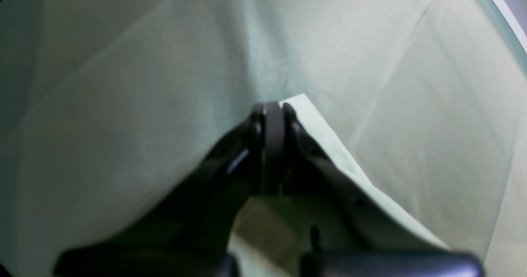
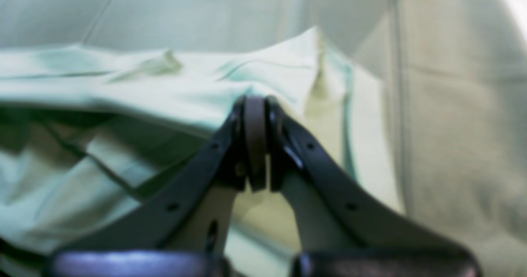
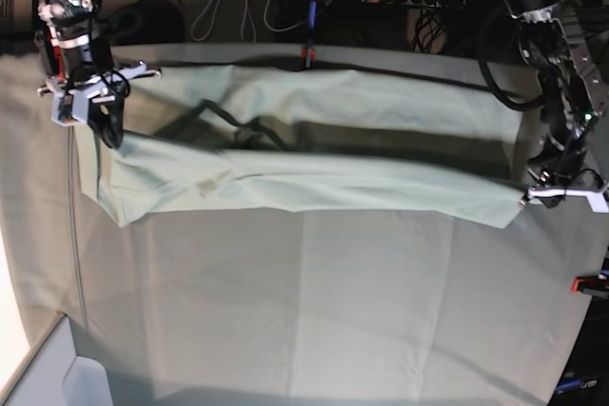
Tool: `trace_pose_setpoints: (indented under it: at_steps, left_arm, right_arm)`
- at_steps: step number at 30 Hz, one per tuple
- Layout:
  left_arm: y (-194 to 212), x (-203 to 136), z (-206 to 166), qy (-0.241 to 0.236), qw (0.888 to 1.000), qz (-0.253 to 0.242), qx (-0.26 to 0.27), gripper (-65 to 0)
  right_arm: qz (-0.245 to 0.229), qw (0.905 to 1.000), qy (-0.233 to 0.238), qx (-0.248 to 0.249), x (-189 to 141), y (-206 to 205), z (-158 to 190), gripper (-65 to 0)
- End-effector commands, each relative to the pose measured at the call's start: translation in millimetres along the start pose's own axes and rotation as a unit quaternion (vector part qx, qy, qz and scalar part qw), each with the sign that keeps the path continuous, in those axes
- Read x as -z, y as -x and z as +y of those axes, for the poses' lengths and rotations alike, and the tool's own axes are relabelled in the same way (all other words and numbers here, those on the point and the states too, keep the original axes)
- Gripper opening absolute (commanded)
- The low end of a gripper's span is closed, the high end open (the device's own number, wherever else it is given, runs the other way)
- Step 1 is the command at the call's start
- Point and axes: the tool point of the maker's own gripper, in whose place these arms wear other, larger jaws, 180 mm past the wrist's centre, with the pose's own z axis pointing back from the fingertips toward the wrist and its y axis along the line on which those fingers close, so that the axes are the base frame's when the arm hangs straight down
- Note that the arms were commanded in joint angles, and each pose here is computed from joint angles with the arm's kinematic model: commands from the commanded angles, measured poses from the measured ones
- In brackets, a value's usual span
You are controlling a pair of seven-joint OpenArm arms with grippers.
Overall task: Layout the t-shirt on the table in an organized manner, then fold the t-shirt properly
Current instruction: 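Fold the shirt lengthwise with both grippers, laying the edge over the body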
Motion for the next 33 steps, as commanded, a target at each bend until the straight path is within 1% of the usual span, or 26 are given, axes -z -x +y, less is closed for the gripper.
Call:
trace_pose_setpoints:
  at_steps: [1,5,9,13,17,23,26,31,33]
  left_arm:
    - [-16.2,-0.2,-5.2,0.007,1.000,-0.025,0.001,-65.0]
    - [-16.2,-0.2,-5.2,0.007,1.000,-0.025,0.001,-65.0]
    - [-16.2,-0.2,-5.4,0.008,1.000,-0.025,0.002,-65.0]
    - [-15.7,-0.1,-5.9,0.008,1.000,-0.023,0.002,-65.0]
    - [-15.6,-0.4,-4.6,0.007,1.000,-0.023,0.002,-65.0]
    - [-4.9,-4.2,4.0,-0.001,1.000,-0.012,0.007,-65.0]
    - [-2.1,-5.1,6.2,-0.003,1.000,-0.009,0.008,-65.0]
    - [6.5,-16.3,14.8,-0.009,1.000,-0.003,0.019,-65.0]
    - [10.4,-19.6,18.5,-0.012,1.000,0.000,0.022,-65.0]
  right_arm:
    - [-0.017,0.9999,-0.004,0.001,-3.9,-7.3,1.2,-65.0]
    - [-0.002,1.0000,-0.005,0.005,-10.5,3.4,2.5,-65.0]
    - [0.011,0.9996,-0.003,0.025,-18.7,15.4,11.6,-65.0]
    - [0.010,0.9994,0.003,0.033,-20.3,16.3,12.7,-65.0]
    - [0.014,0.9993,0.009,0.035,-23.4,19.2,10.5,-65.0]
    - [0.023,0.9990,0.010,0.036,-27.9,25.4,9.9,-65.0]
    - [0.023,0.9990,0.010,0.037,-27.5,25.4,9.9,-65.0]
    - [0.029,0.9986,0.010,0.043,-21.4,32.9,8.6,-65.0]
    - [0.032,0.9987,0.015,0.036,-21.9,34.0,-0.7,-65.0]
